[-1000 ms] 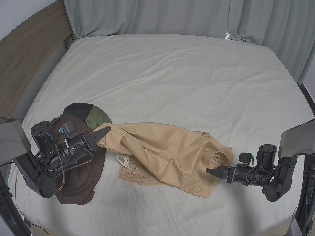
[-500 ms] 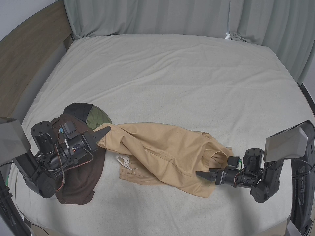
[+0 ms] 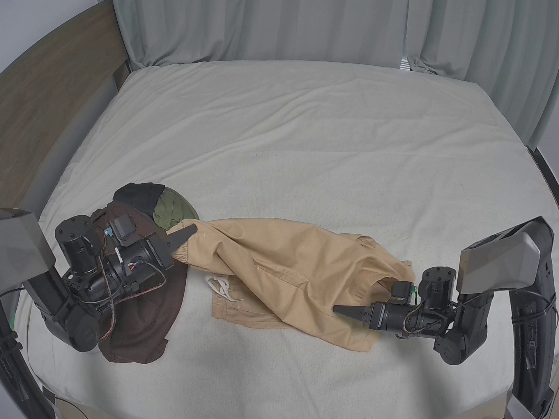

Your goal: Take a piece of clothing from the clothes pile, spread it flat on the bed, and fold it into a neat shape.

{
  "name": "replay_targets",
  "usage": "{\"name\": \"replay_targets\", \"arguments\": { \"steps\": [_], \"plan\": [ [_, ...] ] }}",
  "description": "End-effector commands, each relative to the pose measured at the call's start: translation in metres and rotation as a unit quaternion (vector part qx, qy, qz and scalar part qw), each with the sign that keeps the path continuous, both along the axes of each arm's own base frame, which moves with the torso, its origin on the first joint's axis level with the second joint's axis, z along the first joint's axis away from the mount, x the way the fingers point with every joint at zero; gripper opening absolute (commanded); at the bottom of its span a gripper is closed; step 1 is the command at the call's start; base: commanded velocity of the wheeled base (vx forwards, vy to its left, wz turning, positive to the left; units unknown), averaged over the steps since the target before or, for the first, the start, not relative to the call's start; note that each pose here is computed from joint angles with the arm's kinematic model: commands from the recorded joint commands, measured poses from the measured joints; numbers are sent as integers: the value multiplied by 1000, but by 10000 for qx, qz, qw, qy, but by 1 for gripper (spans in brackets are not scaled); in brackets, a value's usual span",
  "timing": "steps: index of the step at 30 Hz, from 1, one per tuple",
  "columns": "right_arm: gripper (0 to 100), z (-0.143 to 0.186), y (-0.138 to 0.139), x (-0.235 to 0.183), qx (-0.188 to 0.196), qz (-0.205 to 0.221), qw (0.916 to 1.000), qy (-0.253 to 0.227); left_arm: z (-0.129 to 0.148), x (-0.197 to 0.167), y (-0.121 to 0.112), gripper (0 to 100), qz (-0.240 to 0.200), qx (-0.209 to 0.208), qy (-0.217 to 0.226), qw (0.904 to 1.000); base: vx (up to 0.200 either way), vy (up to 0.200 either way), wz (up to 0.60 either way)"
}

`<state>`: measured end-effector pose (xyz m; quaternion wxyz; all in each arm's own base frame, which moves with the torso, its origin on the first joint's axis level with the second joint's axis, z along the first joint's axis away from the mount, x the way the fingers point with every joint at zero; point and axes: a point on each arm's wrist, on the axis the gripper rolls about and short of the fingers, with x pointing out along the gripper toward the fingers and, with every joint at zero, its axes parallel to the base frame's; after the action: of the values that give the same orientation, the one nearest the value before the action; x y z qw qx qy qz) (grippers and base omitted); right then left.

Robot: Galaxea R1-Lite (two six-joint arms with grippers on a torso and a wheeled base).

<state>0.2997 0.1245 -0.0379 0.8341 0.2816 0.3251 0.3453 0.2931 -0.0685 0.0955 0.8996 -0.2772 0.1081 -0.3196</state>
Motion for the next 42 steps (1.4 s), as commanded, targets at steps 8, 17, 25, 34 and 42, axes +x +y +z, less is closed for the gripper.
{"name": "replay_targets", "arguments": {
  "steps": [8,17,25,34,42],
  "plan": [
    [100,37,-5,-20,270,189,9994,-67,0,1,0,0,12,-6,-19,10000,0,0,0],
    [100,21,-6,-17,143,151,9998,78,1,1,1,0,12,-9,-34,10000,0,0,0],
    [100,2,-12,-3,-60,33,10000,-27,1,1,0,0,4,-8,-27,10000,0,0,0],
    [100,-4,-10,6,-75,-78,9999,-87,2,1,0,0,-3,-10,-42,10000,0,0,0],
    [0,-3,-10,5,-80,-108,9999,-92,2,1,0,0,-3,-10,-42,10000,0,0,0]
  ]
}}
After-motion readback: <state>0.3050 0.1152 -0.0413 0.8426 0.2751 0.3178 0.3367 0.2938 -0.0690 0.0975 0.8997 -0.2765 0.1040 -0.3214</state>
